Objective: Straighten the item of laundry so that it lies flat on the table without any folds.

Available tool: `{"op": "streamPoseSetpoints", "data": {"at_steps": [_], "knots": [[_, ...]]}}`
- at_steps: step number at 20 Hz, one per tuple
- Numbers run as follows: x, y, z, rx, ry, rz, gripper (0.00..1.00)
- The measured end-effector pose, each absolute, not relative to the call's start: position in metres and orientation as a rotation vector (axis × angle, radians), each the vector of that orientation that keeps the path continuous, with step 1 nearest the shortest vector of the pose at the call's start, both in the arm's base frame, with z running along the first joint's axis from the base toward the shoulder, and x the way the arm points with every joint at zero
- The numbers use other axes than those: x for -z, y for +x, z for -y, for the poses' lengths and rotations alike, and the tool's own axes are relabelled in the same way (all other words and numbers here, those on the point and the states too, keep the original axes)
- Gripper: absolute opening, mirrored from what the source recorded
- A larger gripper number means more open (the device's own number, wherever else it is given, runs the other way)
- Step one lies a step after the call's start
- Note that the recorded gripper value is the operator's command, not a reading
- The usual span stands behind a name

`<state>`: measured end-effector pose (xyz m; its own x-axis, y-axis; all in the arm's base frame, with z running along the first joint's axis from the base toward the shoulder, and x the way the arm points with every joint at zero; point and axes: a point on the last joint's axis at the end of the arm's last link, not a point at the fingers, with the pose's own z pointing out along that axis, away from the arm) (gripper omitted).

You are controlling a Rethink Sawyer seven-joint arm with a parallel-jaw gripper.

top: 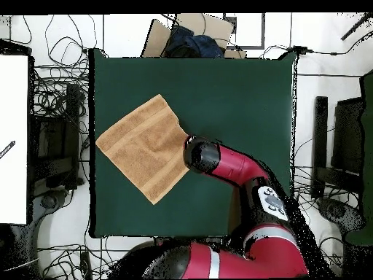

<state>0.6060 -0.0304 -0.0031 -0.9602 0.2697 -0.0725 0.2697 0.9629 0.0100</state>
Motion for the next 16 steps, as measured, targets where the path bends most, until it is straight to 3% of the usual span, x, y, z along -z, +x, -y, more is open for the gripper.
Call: {"op": "streamPoseSetpoints", "data": {"at_steps": [16], "knots": [[0.040, 0.585, 0.024, -0.013, 0.427, -3.090, 1.00]]}}
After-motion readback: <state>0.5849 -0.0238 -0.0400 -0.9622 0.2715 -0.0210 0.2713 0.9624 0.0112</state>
